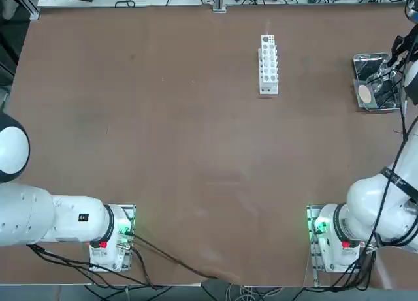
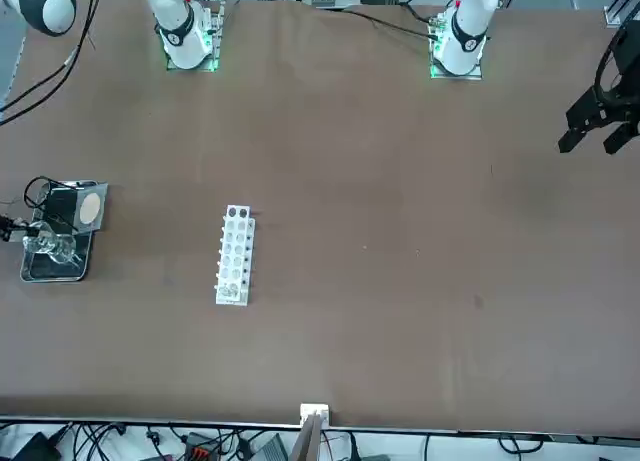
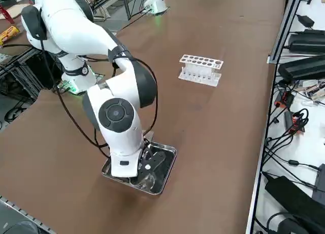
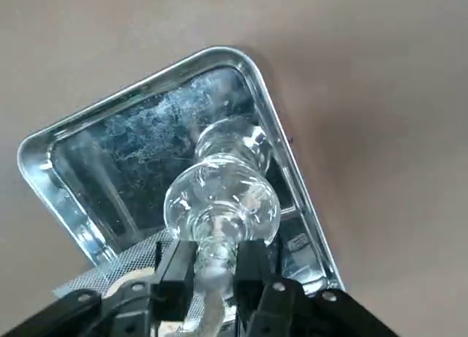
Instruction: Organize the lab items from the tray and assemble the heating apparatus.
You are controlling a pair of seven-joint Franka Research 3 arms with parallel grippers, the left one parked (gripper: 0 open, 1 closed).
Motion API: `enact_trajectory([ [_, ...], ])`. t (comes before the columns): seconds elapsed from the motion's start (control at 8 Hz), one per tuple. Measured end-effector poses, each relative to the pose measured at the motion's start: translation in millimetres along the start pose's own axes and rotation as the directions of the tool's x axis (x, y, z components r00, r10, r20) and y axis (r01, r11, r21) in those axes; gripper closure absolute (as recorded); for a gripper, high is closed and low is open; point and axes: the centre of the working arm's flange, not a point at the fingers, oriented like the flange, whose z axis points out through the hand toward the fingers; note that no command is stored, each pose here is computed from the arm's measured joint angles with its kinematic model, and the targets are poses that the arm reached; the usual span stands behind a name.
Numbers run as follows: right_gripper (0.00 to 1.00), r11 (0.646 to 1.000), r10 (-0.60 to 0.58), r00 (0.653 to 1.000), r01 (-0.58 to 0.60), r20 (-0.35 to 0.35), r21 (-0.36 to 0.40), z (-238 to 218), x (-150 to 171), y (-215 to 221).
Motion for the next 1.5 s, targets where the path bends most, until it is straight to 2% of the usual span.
enact_trajectory([
  [0.25,0.69,1.0,-0.025,0.999,0.025,-0.034,0.008,-24.2,0.0,-16.5],
  [0.5,0.69,0.998,-0.063,0.995,0.064,-0.072,0.005,-70.7,-8.4,-45.3],
  [0.88,0.69,0.989,-0.148,0.985,0.147,-0.092,-0.011,-136.5,-32.1,-119.3],
  [1.12,0.69,0.988,-0.151,0.987,0.149,-0.058,-0.035,-165.9,-58.3,-192.3],
  [1.5,0.7,0.979,-0.196,0.98,0.197,0.026,-0.043,-150.3,-95.5,-273.2],
])
